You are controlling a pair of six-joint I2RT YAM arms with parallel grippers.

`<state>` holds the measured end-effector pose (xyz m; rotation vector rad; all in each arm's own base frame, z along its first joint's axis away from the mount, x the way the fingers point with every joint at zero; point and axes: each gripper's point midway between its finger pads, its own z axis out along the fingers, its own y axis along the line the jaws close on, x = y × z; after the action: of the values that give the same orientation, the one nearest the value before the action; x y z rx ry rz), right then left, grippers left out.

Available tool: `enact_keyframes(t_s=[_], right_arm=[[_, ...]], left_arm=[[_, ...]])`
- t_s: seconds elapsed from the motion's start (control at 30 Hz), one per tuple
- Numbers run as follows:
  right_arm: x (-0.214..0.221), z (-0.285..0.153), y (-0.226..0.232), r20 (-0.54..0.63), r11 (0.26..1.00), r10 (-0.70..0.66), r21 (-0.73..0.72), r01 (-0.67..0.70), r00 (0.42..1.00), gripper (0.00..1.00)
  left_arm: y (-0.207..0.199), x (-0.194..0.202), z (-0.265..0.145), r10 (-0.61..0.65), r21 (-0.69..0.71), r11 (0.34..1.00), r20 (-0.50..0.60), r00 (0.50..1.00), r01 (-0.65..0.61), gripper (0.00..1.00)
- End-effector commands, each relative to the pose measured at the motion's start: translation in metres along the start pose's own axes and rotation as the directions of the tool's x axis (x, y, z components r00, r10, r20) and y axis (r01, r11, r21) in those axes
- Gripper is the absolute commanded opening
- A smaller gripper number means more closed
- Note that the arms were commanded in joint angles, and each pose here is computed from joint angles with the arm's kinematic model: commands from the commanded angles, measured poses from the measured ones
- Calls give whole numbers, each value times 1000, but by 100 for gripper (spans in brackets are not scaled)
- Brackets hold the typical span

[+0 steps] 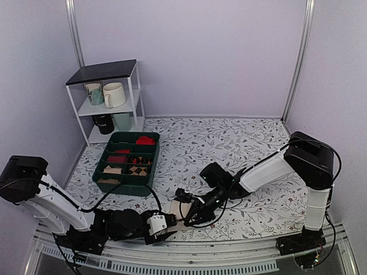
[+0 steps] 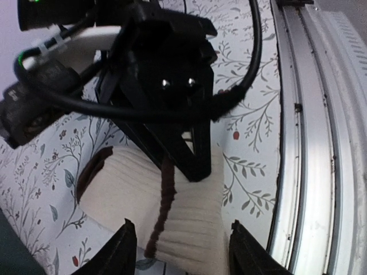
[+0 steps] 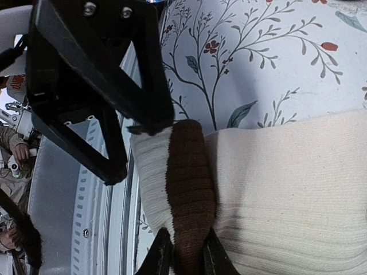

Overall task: Roll the socks
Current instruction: Roll the sock at the center of the board.

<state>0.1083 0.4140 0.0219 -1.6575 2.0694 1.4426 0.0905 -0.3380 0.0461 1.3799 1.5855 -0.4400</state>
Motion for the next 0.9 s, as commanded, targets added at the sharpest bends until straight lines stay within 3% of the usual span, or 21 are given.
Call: enact_keyframes(t_s=[0.0, 0.23, 0.43, 0.5, 0.63, 0.77, 0.87], right_arm=[[78, 7, -11, -194, 980, 199, 67, -189, 961, 15], [78, 8, -11, -194, 979, 203, 62, -195, 960, 15], [79, 9, -11, -199, 979, 204, 59, -197, 959, 15], [80, 9, -11, -201, 978, 208, 58, -200, 957, 15], [80, 9, -11, -198, 977, 210, 64, -201, 958, 15], [77, 8, -14, -191, 977, 210, 80, -198, 959, 17], [67, 3, -19, -164, 975, 197, 136, -176, 967, 29]], left_arm=[[8, -20, -7, -5, -20, 1000, 85, 996, 6, 57], [-12, 1, 10, -6, 65, 998, -13, 1000, 7, 58], [-10, 11, 18, -3, 43, 999, -51, 999, 5, 55], [-12, 10, 19, -5, 60, 998, -52, 999, 9, 43], [-18, 14, 21, -7, 98, 995, -77, 997, 14, 1], [-22, 19, 20, -35, 141, 989, -107, 994, 50, 0], [-24, 25, 20, -87, 169, 979, -153, 984, 113, 0]])
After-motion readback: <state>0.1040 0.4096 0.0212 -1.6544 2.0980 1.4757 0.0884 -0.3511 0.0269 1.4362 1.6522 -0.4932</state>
